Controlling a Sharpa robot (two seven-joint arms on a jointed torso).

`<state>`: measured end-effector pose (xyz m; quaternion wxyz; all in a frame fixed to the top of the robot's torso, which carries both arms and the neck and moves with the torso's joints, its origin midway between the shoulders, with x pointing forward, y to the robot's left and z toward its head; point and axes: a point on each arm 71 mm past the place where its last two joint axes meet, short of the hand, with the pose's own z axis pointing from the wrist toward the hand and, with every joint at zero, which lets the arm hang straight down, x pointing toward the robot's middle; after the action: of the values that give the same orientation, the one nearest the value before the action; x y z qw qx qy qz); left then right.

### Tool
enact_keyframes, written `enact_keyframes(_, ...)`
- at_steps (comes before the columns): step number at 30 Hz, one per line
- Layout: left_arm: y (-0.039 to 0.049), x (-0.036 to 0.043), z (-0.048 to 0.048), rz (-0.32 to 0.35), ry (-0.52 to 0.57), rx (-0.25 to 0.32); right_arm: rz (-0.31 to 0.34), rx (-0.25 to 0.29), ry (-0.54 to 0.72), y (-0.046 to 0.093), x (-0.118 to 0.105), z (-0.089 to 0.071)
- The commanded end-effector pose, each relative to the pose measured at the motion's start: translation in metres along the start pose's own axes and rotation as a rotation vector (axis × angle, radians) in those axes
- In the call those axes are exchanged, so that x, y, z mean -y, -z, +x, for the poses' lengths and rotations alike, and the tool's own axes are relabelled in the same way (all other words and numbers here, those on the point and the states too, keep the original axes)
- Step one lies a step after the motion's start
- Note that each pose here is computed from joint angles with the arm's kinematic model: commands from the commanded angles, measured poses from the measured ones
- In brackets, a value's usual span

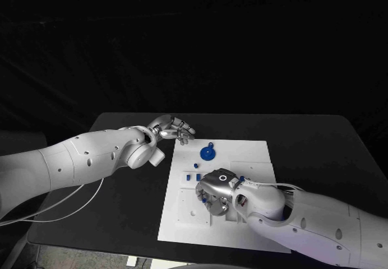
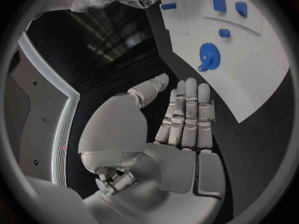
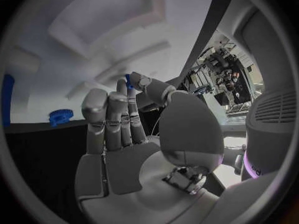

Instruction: Assemble the parts on the task board

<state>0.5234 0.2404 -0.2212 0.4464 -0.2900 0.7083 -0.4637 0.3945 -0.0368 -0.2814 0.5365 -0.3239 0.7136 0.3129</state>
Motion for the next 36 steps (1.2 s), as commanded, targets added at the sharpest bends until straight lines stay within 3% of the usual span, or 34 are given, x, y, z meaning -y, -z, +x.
enact_keyframes(1, -0.0006, 0.0021, 0.0016, 0.011, 0.011, -0.013, -0.008, -0.021, 0.020, 0.000, -0.002, 0.005)
enact_keyframes(14, -0.0004, 0.0017, 0.0016, 0.007, 0.011, -0.016, 0.000, -0.037, -0.020, 0.000, -0.001, 0.009)
enact_keyframes(22, 0.0004, 0.0010, 0.0009, 0.003, 0.012, -0.017, 0.022, 0.042, -0.087, 0.004, 0.005, 0.004)
enact_keyframes(30, 0.0008, 0.0001, -0.0010, 0.001, 0.011, -0.014, 0.035, 0.072, -0.124, 0.015, 0.008, 0.000)
enact_keyframes(36, 0.0013, -0.0030, -0.0074, -0.004, 0.005, 0.003, 0.045, 0.140, -0.169, 0.029, 0.023, -0.026)
